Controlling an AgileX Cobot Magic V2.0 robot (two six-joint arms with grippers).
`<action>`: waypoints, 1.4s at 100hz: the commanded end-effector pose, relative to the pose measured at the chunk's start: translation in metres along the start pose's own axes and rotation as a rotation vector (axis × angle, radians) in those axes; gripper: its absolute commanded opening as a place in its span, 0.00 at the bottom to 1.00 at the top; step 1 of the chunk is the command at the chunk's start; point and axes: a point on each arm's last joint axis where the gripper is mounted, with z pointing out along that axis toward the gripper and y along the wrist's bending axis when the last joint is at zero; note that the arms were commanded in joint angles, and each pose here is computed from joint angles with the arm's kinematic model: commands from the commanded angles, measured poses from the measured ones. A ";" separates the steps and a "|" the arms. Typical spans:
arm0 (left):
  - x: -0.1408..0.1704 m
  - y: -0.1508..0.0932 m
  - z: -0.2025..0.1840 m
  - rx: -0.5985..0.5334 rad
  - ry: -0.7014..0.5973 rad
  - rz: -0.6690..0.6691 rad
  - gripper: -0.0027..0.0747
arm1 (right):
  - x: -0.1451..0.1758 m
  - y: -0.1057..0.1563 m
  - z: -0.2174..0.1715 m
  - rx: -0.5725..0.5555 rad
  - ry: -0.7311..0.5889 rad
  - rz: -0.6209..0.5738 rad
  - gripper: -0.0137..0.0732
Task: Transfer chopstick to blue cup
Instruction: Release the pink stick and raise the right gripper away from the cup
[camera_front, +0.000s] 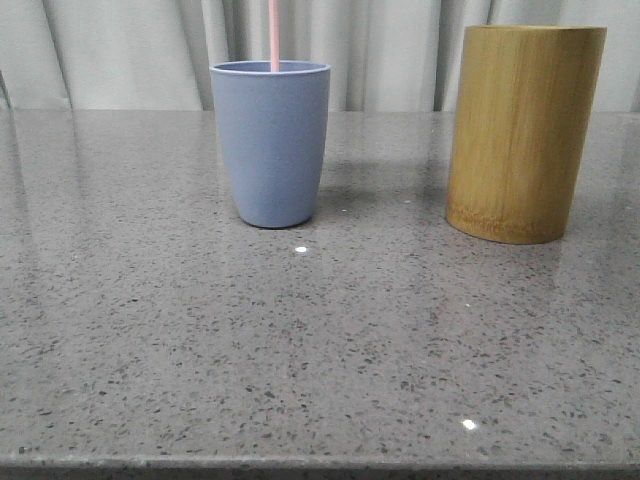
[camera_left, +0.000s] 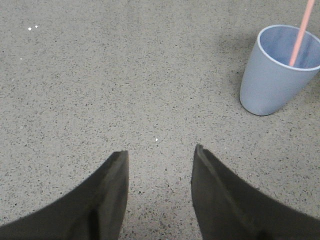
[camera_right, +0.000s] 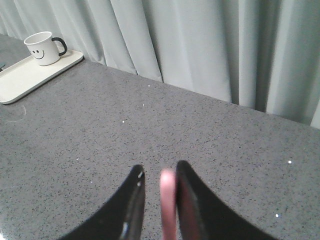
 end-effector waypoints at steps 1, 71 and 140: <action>-0.014 -0.002 -0.006 0.021 -0.106 -0.013 0.41 | -0.028 0.007 -0.022 -0.022 -0.148 -0.009 0.44; -0.015 -0.001 -0.006 0.003 -0.117 0.008 0.41 | -0.015 0.005 -0.042 -0.009 -0.083 -0.014 0.44; -0.015 0.000 -0.021 0.005 -0.191 0.017 0.39 | 0.054 -0.027 -0.139 0.102 -0.082 0.014 0.42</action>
